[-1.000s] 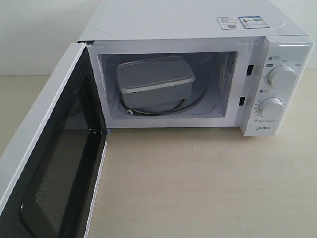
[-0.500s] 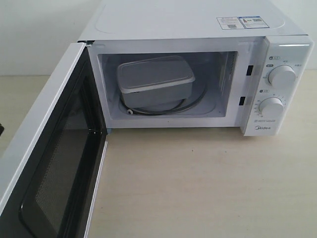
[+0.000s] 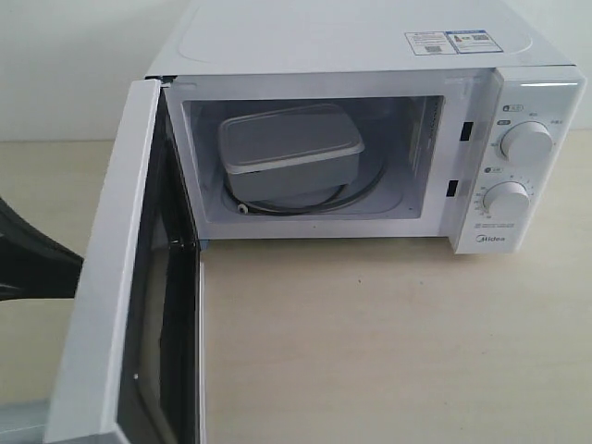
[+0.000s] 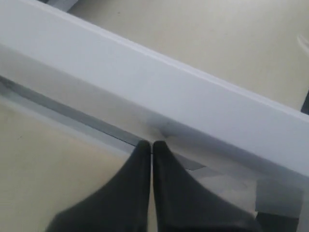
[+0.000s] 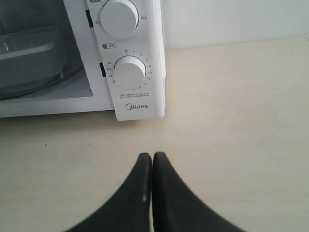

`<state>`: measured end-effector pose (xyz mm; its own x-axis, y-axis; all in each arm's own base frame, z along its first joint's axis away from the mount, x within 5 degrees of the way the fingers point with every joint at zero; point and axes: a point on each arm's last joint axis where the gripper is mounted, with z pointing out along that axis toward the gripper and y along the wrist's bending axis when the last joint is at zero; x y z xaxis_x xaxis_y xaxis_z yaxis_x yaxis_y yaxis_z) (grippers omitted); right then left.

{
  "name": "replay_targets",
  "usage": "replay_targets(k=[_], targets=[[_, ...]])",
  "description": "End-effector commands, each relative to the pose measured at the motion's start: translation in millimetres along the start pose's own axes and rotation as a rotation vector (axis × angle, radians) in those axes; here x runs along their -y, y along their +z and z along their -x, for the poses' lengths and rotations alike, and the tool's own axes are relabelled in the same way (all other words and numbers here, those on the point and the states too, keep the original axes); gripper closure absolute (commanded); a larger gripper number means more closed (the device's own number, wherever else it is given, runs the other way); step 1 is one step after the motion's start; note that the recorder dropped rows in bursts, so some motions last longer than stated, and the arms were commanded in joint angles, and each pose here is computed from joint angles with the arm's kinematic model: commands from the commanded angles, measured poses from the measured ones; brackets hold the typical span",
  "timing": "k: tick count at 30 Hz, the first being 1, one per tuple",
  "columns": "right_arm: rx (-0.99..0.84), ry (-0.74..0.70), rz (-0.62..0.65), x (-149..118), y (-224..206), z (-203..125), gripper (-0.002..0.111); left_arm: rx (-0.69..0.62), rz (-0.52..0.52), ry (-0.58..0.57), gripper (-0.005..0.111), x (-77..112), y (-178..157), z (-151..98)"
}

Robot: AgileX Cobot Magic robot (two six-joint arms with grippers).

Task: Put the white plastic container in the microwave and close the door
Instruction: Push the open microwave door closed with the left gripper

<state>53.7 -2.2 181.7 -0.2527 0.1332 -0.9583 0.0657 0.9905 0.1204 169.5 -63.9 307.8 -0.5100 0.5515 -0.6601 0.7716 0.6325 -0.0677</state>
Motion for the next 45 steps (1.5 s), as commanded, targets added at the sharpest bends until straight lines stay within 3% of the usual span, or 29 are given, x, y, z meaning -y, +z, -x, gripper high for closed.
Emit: replay_targets(k=[1, 8, 13, 18, 21, 24, 30, 38, 45], targets=[[0.009, -0.006, -0.007, 0, 0, 1, 0.108, 0.069, -0.073, -0.011, 0.103, 3.5, 13, 10], [0.009, -0.006, -0.007, 0, 0, 1, 0.108, 0.198, -0.126, -0.005, 0.103, 8.5, 30, 29], [0.009, -0.006, -0.007, 0, 0, 1, 0.108, 0.286, -0.063, 0.018, 0.103, 5.6, 54, 46], [-0.002, -0.004, -0.008, 1, 0, 0, 0.108, 0.312, 0.048, -0.032, 0.103, -6.3, 86, 55], [0.002, -0.004, -0.007, 0, 0, 0, 0.108, 0.345, 0.197, -0.152, 0.103, -20.3, 101, 58], [0.002, -0.004, -0.007, 0, 0, 0, 0.108, 0.368, 0.279, -0.248, 0.103, -28.3, 107, 61], [0.002, -0.004, -0.007, 0, 0, 0, 0.108, 0.419, 0.262, -0.352, 0.103, -35.2, 109, 82], [0.002, -0.004, -0.007, 0, 0, 0, 0.108, 0.484, 0.350, -0.345, 0.103, -44.9, 99, 98], [0.002, -0.004, -0.007, 0, 0, 0, 0.108, 0.471, 0.296, -0.282, 0.103, -38.5, 98, 99]])
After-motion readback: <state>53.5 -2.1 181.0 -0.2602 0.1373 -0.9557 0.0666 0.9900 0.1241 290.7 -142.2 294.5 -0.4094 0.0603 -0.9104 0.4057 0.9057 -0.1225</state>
